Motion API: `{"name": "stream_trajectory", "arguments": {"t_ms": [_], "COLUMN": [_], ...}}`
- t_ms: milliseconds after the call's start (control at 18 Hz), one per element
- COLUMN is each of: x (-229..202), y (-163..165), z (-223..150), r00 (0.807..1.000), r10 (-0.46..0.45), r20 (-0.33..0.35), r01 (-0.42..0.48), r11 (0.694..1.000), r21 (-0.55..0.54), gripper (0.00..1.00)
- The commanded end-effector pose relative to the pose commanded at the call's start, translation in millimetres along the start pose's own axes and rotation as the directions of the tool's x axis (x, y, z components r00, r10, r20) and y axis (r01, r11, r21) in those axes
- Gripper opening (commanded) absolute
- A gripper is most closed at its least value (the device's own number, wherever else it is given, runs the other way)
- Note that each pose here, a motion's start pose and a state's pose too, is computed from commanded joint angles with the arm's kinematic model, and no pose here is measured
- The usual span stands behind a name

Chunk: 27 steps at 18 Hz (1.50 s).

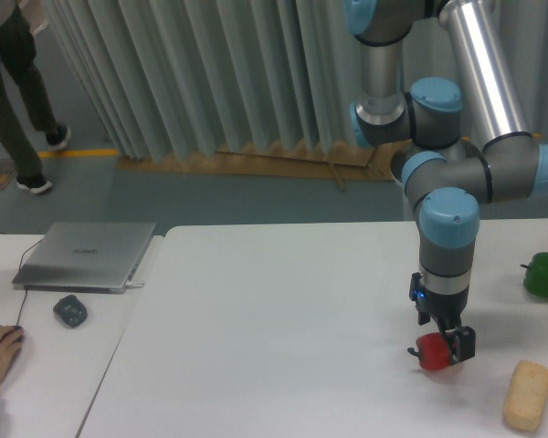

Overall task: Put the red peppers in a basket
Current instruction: 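Lower the open gripper around the red bell pepper, then close the gripper on the red bell pepper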

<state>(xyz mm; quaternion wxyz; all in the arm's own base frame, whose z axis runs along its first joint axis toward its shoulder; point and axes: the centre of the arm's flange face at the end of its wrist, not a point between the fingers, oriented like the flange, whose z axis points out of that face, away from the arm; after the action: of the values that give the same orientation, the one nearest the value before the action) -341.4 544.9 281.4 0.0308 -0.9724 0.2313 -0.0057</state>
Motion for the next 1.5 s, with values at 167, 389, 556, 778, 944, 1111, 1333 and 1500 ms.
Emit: {"name": "stream_trajectory", "arguments": {"t_ms": [167,389,556,778,944,1111,1333,1500], "x": [-0.6,-0.9,-1.5,-1.8,-1.2,0.2,3.5,4.8], "y": [0.2,0.3,2.7,2.7,3.6,2.9,4.0,4.6], "z": [2.9,4.8,8.4,6.8,2.2,-2.4,-19.3,-22.2], "r00": [1.000,1.000,1.000,1.000,1.000,1.000,0.999,0.999], "r10": [0.000,-0.002,-0.001,0.009,0.006,0.005,0.008,0.005], "r20": [-0.004,-0.006,-0.002,0.001,0.006,0.012,0.034,0.036], "r01": [0.000,0.002,0.001,-0.009,-0.006,-0.004,-0.007,-0.003], "r11": [1.000,1.000,0.999,0.999,0.999,0.999,1.000,0.999], "r21": [-0.003,-0.005,-0.038,-0.038,-0.037,-0.036,-0.029,-0.031], "gripper": [1.00,0.99,0.76,0.64,0.64,0.63,0.63,0.56]}}
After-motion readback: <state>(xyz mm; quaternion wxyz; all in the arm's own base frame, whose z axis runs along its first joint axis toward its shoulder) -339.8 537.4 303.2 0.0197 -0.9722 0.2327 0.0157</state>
